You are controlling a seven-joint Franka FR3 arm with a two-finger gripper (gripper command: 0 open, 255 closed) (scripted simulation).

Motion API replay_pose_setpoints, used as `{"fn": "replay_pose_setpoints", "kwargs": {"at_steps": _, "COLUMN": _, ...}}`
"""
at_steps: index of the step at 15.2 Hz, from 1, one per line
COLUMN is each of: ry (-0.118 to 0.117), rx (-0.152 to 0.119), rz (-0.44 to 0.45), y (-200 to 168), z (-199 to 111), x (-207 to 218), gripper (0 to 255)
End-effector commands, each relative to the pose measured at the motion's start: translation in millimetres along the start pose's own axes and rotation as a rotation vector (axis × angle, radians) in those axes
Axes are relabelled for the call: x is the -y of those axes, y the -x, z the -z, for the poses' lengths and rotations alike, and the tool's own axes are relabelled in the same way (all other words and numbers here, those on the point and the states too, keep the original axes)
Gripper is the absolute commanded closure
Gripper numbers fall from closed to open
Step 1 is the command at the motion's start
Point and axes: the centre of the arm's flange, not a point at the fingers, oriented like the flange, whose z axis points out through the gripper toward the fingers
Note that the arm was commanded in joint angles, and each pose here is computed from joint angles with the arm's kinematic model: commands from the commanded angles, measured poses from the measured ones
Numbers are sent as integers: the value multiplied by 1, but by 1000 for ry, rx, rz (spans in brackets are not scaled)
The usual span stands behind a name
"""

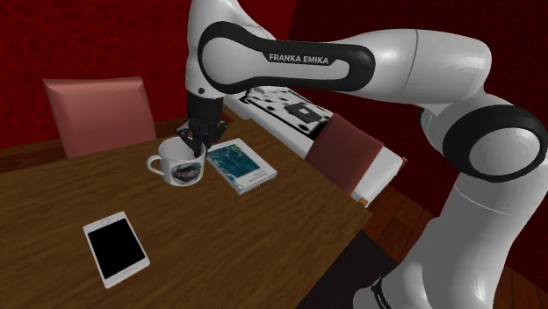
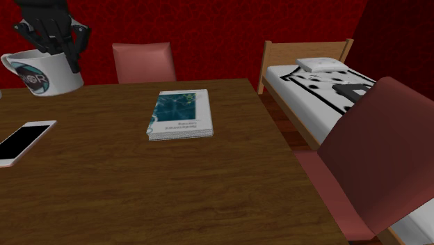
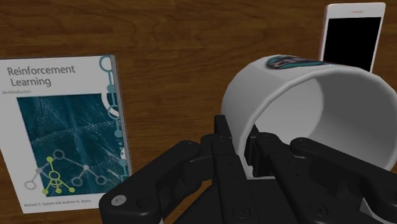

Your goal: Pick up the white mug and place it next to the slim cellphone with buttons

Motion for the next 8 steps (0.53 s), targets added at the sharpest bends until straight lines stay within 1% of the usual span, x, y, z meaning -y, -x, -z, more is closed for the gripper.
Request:
{"fn": "replay_pose_setpoints", "kwargs": {"at_steps": 1, "ry": 0, "rx": 0, "rz": -2, "y": -8, "z": 0, "x": 25, "gripper": 255}}
{"fn": "replay_pose_setpoints", "kwargs": {"at_steps": 5, "ry": 0, "rx": 0, "rz": -2, "y": -22, "z": -2, "x": 74, "gripper": 255}}
{"fn": "replay_pose_setpoints", "kwargs": {"at_steps": 8, "ry": 0, "rx": 0, "rz": -2, "y": -23, "z": -18, "x": 74, "gripper": 255}}
